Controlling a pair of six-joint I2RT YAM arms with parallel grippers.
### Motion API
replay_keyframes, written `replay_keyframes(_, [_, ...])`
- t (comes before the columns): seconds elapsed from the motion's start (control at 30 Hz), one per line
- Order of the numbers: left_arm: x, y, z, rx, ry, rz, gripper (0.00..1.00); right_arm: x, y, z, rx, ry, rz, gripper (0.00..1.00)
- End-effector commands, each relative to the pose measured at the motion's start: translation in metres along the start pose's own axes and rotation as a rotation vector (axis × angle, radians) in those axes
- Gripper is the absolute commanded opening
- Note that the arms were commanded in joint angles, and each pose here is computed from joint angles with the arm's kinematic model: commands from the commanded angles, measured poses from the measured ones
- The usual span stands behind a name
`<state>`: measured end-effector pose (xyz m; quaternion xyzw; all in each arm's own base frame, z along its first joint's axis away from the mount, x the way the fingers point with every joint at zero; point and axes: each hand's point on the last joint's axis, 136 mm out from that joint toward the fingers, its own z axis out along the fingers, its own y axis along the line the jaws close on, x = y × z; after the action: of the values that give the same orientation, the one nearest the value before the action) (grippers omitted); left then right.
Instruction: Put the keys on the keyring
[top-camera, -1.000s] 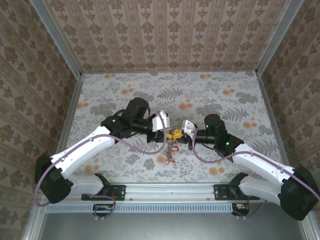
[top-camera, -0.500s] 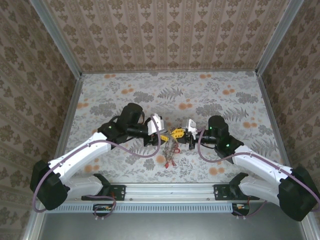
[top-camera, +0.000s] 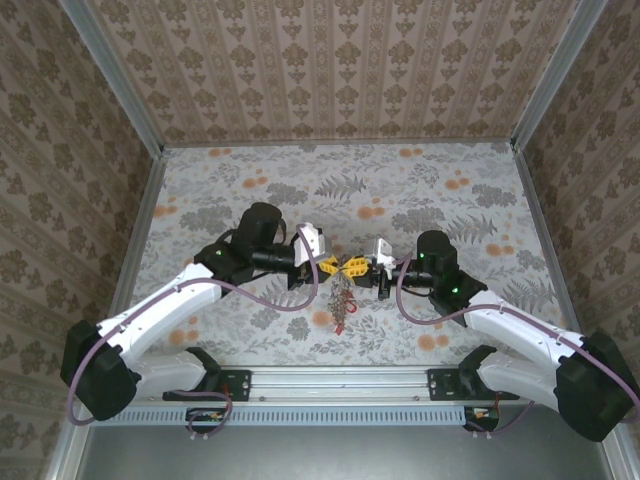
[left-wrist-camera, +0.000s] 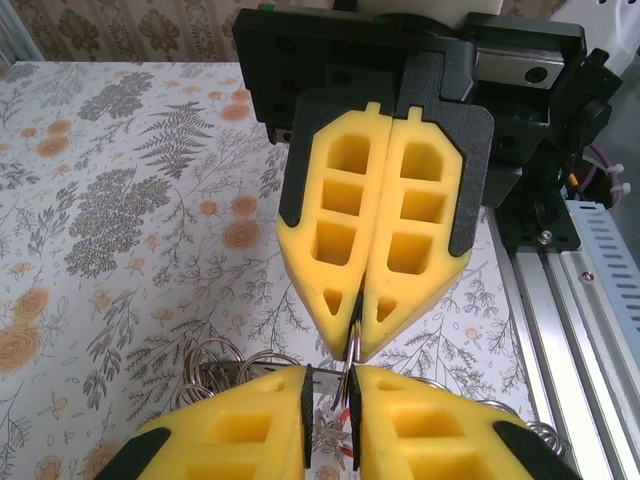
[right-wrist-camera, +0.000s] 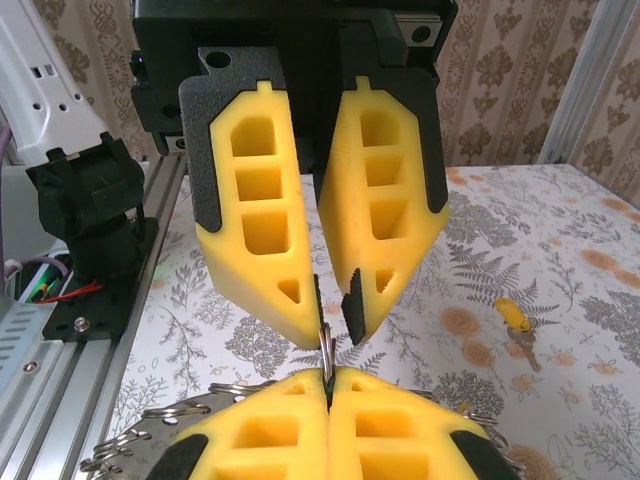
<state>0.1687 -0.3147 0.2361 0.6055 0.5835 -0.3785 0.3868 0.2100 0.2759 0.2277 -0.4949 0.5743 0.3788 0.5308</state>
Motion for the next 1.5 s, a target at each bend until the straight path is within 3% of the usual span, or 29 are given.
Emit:
replay_keyframes(0.0, [-0.001,-0.001,0.002,0.027,-0.022,0.001,0.23,-0.029,-0.002,-0.001,-0.008,-0.087,-0.061,0.0])
replay_keyframes(0.2, [0.0,-0.004,0.003,0.048,-0.029,0.012,0.25,-0.034,-0.005,-0.002,0.013,-0.107,-0.066,0.0])
replay_keyframes(0.27, [0.003,-0.004,0.003,0.049,-0.026,0.008,0.21,-0.033,-0.004,-0.002,0.009,-0.103,-0.073,0.0])
replay_keyframes(0.4, [0.0,-0.002,0.002,0.049,-0.049,0.001,0.01,-0.03,-0.002,-0.002,0.001,-0.089,-0.078,0.0])
replay_keyframes(0.57, [-0.003,-0.003,0.003,0.066,-0.064,0.016,0.0,-0.031,-0.002,-0.003,0.004,-0.092,-0.08,0.0])
replay_keyframes(0.67, [-0.003,0.006,-0.001,0.003,-0.038,0.025,0.0,-0.023,-0.002,-0.004,0.015,-0.061,-0.081,0.0])
replay_keyframes(0.77, [0.0,0.011,-0.008,-0.061,0.021,0.069,0.0,-0.013,-0.005,-0.008,0.058,-0.01,-0.107,0.31])
replay_keyframes(0.9, [0.004,0.011,-0.021,-0.138,0.087,0.201,0.0,-0.007,-0.007,-0.015,0.098,0.039,-0.169,0.45])
replay_keyframes(1.17, [0.003,0.006,-0.051,-0.281,0.183,0.511,0.0,-0.01,-0.006,-0.007,0.062,0.074,-0.242,0.49])
replay_keyframes(1.47, [0.019,0.01,-0.078,-0.347,0.357,0.657,0.0,-0.019,-0.035,0.024,0.1,0.015,-0.16,0.52])
